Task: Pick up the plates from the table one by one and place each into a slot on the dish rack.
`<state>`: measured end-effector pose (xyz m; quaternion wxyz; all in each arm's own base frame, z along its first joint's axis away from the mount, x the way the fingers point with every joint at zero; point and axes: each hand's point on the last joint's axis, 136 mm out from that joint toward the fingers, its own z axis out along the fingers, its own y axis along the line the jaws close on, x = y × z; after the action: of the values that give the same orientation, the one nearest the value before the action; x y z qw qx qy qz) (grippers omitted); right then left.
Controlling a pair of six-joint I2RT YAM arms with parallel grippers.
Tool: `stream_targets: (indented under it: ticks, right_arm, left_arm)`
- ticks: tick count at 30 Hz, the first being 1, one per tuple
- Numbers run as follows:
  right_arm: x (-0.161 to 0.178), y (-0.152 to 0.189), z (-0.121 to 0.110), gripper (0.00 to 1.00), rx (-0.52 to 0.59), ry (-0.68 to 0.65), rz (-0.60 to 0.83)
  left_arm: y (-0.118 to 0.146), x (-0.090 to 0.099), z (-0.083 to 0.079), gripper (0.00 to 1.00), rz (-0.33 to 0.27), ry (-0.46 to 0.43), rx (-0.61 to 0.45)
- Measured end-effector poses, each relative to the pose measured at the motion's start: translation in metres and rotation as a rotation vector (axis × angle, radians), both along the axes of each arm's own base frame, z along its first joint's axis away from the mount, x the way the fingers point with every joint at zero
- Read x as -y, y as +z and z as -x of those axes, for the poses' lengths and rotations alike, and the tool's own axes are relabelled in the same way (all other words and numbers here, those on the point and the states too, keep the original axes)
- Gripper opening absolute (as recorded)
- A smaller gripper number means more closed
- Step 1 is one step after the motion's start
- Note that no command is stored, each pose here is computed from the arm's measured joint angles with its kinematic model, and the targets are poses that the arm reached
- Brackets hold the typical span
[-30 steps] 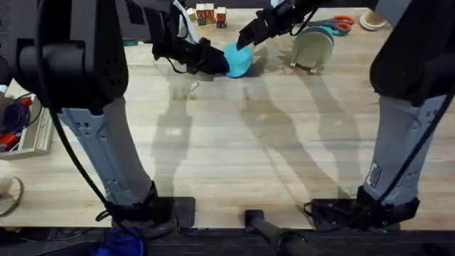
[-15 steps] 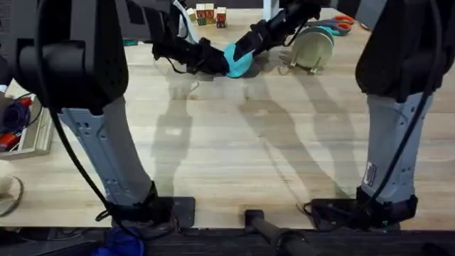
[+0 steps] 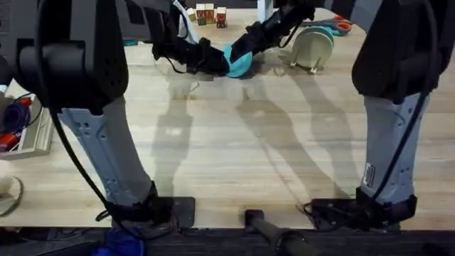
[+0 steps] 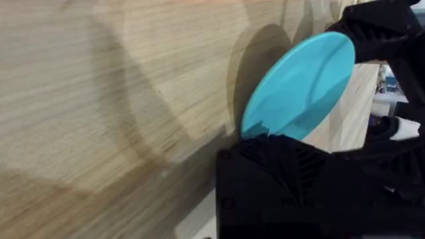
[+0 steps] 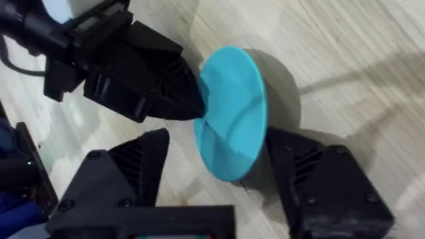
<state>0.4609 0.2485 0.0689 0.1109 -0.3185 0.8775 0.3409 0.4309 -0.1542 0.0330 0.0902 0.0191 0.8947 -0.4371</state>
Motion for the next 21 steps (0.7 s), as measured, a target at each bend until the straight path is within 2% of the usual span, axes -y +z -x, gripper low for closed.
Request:
stream_targets:
  ticks: [10, 21]
  right_arm:
    - [0.0043, -0.0017, -0.0022, 0.403, 0.001, -0.012, 0.015]
    - [0.0082, -0.0011, -0.0041, 0.063, -0.004, -0.024, 0.012]
  left_arm:
    - [0.0002, 0.0, 0.0001, 0.042, 0.0, 0.0, -0.001]
    - [0.0006, -0.0001, 0.0008, 0.042, 0.003, 0.0, -0.006]
